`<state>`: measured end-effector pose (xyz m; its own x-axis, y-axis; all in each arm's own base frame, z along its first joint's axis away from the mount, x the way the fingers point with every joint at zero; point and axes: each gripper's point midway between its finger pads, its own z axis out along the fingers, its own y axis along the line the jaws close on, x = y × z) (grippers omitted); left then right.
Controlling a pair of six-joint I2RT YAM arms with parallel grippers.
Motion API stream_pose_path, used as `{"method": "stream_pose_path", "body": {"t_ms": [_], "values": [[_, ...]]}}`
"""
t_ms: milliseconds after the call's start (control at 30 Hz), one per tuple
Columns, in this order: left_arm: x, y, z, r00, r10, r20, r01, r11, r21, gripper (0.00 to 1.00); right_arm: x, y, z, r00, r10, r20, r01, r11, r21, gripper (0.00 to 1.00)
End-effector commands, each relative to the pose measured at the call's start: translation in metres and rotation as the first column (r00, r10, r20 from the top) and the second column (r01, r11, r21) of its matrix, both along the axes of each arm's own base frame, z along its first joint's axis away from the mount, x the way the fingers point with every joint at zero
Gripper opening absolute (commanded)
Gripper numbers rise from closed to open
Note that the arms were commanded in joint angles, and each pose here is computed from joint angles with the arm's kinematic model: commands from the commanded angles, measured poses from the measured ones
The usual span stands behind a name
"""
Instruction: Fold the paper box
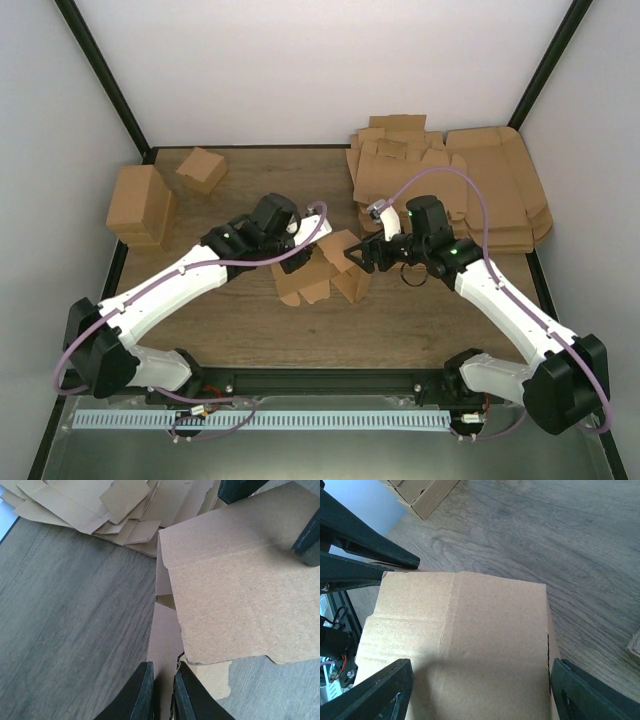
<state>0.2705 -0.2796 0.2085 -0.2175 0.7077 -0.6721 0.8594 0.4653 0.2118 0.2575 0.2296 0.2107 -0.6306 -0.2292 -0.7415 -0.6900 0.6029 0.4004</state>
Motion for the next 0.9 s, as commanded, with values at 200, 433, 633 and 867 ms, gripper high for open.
{"method": "stream_pose_path", "body": {"t_ms": [200, 433, 633, 867], "values": [[0.008, 0.010, 0.014, 0.999, 0.030, -0.026, -0.032, 0.996, -0.086, 0.12, -0.003, -0.007, -0.003, 1.000, -0.025, -0.009, 0.024, 0.998, -0.060, 0.78], [0.000, -0.002, 0.023, 0.996, -0.057, -0.070, 0.046, 0.987, -0.152, 0.12, -0.006, -0.003, -0.003, 1.000, -0.016, 0.000, 0.016, 0.996, -0.087, 0.80], [-0.011, -0.014, 0.026, 0.982, -0.158, -0.103, 0.137, 0.973, -0.186, 0.12, 0.001, -0.001, 0.002, 0.997, -0.050, 0.059, 0.060, 0.985, -0.163, 0.81], [-0.011, -0.017, 0.030, 0.980, -0.171, -0.105, 0.149, 0.970, -0.193, 0.11, 0.005, 0.001, 0.008, 0.992, -0.074, 0.098, 0.092, 0.977, -0.190, 0.85]]}}
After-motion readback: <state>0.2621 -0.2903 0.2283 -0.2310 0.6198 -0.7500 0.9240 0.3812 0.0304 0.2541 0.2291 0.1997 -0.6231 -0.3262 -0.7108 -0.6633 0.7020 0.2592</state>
